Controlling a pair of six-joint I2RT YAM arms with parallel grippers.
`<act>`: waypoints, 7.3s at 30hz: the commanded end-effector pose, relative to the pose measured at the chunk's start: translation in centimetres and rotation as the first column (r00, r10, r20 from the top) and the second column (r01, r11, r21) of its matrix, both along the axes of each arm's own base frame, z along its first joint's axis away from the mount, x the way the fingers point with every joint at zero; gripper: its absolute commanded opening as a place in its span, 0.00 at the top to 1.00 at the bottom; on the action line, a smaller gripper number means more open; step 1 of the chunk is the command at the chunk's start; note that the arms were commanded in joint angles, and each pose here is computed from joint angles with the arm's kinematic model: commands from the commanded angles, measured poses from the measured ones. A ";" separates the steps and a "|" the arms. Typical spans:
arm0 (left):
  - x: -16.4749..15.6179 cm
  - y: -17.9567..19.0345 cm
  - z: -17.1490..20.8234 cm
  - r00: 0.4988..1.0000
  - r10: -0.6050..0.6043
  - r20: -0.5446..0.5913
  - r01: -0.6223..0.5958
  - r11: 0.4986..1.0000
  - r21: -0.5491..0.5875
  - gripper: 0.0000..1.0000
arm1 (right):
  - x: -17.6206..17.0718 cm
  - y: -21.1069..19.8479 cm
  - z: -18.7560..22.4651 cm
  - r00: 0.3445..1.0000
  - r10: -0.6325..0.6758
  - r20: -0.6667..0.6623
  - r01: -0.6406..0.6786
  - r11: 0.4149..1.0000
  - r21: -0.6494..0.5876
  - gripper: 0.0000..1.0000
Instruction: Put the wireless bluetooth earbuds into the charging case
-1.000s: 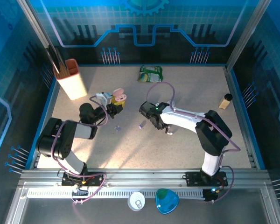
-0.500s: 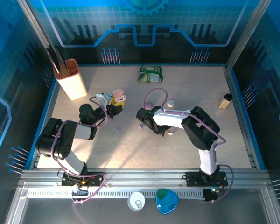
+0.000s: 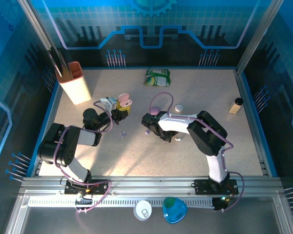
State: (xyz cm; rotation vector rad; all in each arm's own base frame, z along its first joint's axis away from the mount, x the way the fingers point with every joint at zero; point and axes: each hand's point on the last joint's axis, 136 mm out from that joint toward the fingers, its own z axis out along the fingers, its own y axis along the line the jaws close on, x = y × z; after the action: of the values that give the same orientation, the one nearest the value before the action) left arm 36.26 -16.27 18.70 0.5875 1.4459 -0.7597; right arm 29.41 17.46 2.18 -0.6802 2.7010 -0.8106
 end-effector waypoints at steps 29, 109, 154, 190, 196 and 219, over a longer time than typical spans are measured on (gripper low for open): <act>-2.1 -9.3 -0.3 0.963 -0.208 0.173 0.185 0.973 0.141 0.81 | -0.3 12.7 22.4 0.993 0.067 0.099 -0.095 -0.056 0.994 0.78; -2.8 -10.7 -0.1 0.964 -0.210 0.161 0.187 0.972 0.143 0.83 | 2.0 12.6 22.6 0.973 0.181 0.141 -0.175 0.191 0.966 0.58; -3.0 -7.4 2.2 0.979 -0.163 0.119 0.159 0.986 0.040 0.22 | 4.6 4.5 12.3 0.959 -0.230 -0.166 0.168 -0.010 0.986 0.78; 0.8 6.8 -10.4 0.734 0.455 -0.504 0.131 0.633 0.763 0.01 | 4.2 -6.1 8.2 0.888 -0.459 -0.026 0.223 0.381 0.897 0.26; 0.6 9.1 -12.6 0.656 0.515 -0.552 0.203 0.584 0.786 0.02 | 4.1 -4.6 8.3 0.904 -0.426 -0.027 0.214 0.398 0.892 0.26; 1.5 9.5 -16.6 0.596 0.531 -0.602 0.245 0.594 0.766 0.61 | 4.4 -3.2 8.5 0.924 -0.381 -0.029 0.193 0.401 0.896 0.27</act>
State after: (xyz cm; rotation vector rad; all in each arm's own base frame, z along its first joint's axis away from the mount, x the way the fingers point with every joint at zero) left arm 37.15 -6.89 1.95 0.8306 2.7444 -0.0828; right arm 33.57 13.51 9.94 0.1820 2.5572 0.5511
